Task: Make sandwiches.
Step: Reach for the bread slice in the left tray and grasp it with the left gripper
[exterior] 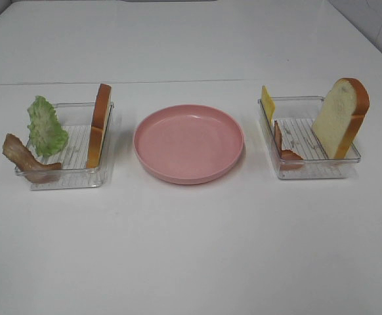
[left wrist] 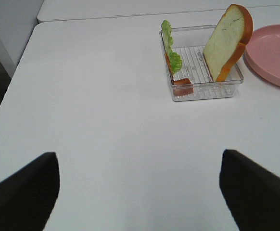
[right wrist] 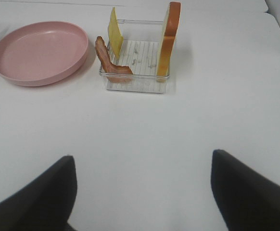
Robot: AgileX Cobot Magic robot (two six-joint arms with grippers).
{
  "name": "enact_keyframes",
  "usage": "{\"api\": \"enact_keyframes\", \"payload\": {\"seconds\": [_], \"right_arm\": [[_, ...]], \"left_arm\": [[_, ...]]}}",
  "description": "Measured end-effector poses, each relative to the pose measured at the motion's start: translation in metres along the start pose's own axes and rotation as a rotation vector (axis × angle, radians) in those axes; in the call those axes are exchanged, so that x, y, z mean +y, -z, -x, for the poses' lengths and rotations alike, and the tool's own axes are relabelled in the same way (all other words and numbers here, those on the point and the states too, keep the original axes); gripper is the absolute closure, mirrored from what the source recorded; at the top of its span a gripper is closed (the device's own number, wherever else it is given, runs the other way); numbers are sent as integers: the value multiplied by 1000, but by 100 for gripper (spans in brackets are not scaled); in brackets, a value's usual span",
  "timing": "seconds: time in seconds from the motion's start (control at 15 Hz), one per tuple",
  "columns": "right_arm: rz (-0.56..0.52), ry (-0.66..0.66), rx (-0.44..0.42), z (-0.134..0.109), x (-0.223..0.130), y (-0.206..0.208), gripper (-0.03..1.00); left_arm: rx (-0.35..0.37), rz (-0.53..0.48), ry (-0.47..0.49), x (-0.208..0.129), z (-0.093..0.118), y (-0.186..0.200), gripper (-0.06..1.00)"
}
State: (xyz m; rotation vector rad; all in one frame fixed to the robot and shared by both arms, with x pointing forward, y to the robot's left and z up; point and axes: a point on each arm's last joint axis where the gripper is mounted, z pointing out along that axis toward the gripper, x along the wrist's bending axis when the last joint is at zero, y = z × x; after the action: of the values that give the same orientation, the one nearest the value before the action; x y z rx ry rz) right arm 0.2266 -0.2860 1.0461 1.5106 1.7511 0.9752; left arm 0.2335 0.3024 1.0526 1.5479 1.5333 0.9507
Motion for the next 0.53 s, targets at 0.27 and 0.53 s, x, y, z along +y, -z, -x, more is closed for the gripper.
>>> {"api": "enact_keyframes", "payload": {"seconds": [0.27,0.53], "right_arm": [[0,0,0,0,0,0,24],[0,0,0,0,0,0,24]], "left_arm": [[0,0,0,0,0,0,9],[0,0,0,0,0,0,9]]}}
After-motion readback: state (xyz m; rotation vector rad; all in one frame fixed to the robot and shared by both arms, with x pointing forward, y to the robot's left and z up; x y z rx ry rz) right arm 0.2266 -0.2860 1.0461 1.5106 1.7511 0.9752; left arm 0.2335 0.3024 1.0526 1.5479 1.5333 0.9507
